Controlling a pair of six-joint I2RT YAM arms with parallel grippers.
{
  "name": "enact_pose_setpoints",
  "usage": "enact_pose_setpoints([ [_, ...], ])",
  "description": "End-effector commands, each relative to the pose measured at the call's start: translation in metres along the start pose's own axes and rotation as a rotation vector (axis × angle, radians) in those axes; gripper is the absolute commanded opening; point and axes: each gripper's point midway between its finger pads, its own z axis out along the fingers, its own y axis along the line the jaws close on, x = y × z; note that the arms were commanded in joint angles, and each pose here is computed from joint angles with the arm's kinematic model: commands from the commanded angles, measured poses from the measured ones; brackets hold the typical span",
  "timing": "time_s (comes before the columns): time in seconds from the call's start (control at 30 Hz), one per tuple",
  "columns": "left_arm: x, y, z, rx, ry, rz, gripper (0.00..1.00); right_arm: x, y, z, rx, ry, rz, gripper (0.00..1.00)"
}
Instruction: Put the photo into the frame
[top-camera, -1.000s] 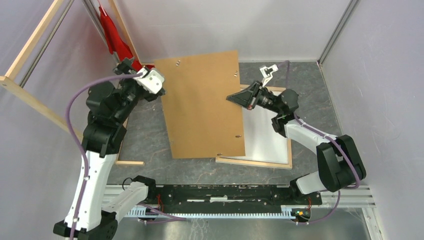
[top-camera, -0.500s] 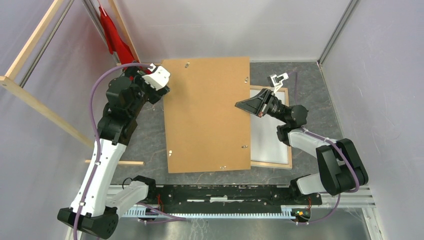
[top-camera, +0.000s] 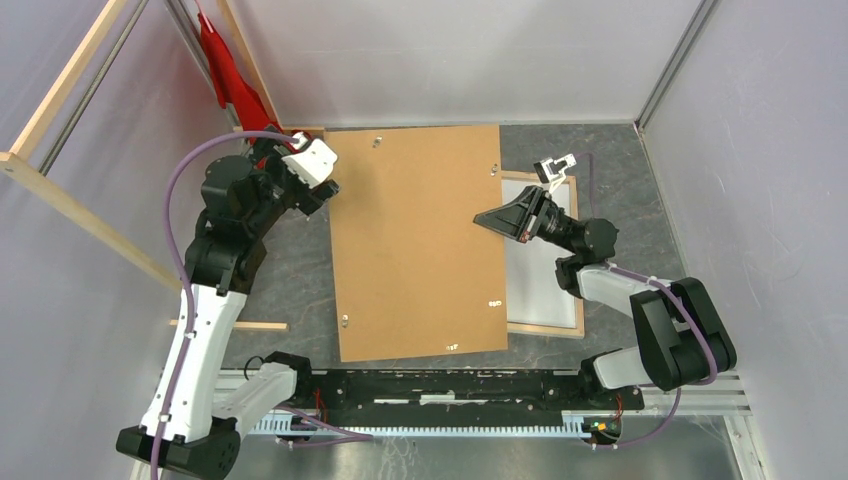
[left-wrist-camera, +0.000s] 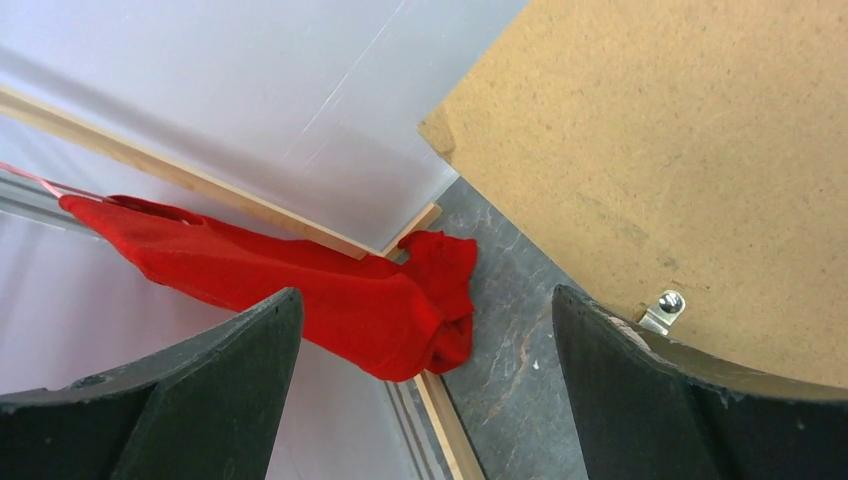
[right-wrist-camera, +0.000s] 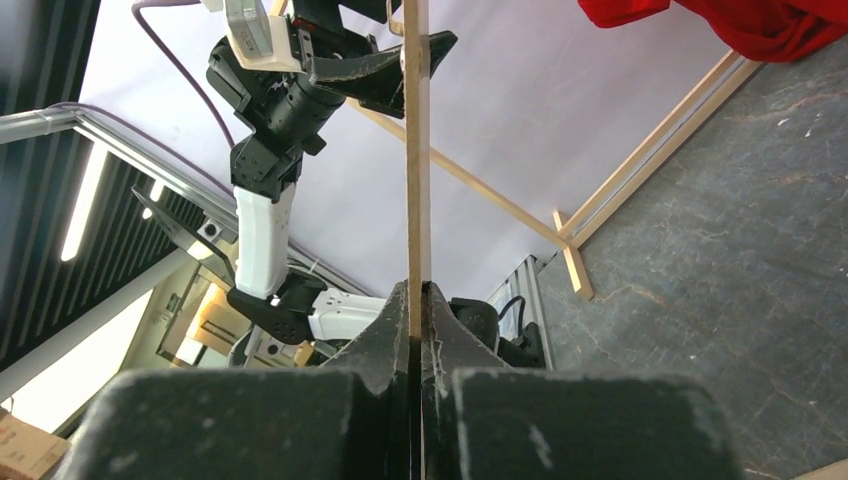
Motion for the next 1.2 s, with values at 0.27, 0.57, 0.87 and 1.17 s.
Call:
enact_pose_setpoints([
  [0.27, -0.008, -0.006, 0.009, 0.062, -0.035, -0.061, 1.00, -0.003, 0.036, -0.001, -0.122, -0.034, -0.049, 0.00],
  [0.57, 0.009, -0.028, 0.013, 0.129, 0.010, -0.110, 1.00, -0.009, 0.029, 0.002, -0.097, -0.084, -0.047, 0.00],
  [0.87, 0.028, -0.055, 0.016, 0.195, 0.058, -0.146, 1.00, -0.020, 0.012, 0.011, 0.003, -0.163, -0.088, 0.00],
  [1.17, 0.047, -0.072, 0.019, 0.224, 0.092, -0.136, 1.00, -0.023, 0.003, 0.012, 0.015, -0.237, -0.028, 0.00],
])
